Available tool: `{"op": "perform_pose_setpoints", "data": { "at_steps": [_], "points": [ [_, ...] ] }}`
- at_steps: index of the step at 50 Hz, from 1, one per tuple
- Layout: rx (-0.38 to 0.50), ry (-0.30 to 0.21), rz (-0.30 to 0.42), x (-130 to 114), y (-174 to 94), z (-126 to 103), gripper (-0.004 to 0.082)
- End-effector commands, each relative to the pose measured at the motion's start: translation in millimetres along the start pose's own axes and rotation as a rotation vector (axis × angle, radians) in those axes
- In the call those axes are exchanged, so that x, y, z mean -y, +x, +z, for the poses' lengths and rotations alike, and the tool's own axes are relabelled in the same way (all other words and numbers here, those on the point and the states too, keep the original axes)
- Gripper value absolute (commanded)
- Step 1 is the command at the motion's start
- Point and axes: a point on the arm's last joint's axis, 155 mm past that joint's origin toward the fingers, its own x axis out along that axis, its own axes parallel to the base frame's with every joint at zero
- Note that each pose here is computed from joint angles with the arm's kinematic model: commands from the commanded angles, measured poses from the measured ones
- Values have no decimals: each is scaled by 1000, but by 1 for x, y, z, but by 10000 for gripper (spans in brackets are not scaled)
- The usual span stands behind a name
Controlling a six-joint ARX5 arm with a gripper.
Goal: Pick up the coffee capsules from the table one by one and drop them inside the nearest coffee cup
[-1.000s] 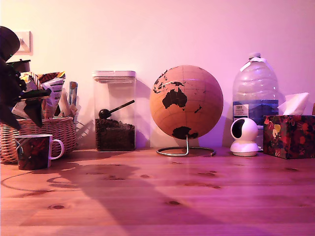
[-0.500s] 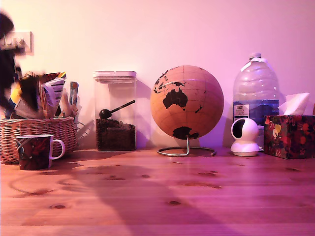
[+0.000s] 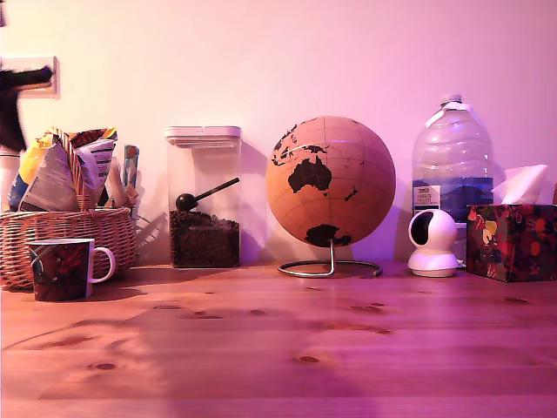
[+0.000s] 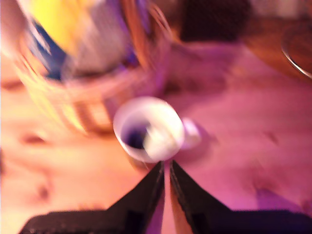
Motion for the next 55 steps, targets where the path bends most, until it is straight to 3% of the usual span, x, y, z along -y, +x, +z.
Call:
{"op": "perform_pose_setpoints", "data": {
  "at_steps": [1,8,20,21,26,42,51,52,55],
  "points": [
    [3,12,-19,8,-6,-14,16],
    [20,17,-35,16,-14,-41,15],
    [67,-11,-46,19,-29,-90,-16],
    [74,-30,-48,19,-31,-93,-16],
    [106,-26,-52,20,-39,-108,-20],
    [211,-5,-73,27,-73,-119,-20],
    [279,21,-111,40,-94,-110,-20],
    [284,-16,-121,41,-96,-109,-20],
    [301,-7,-135,46,-101,-107,-20]
  ]
}}
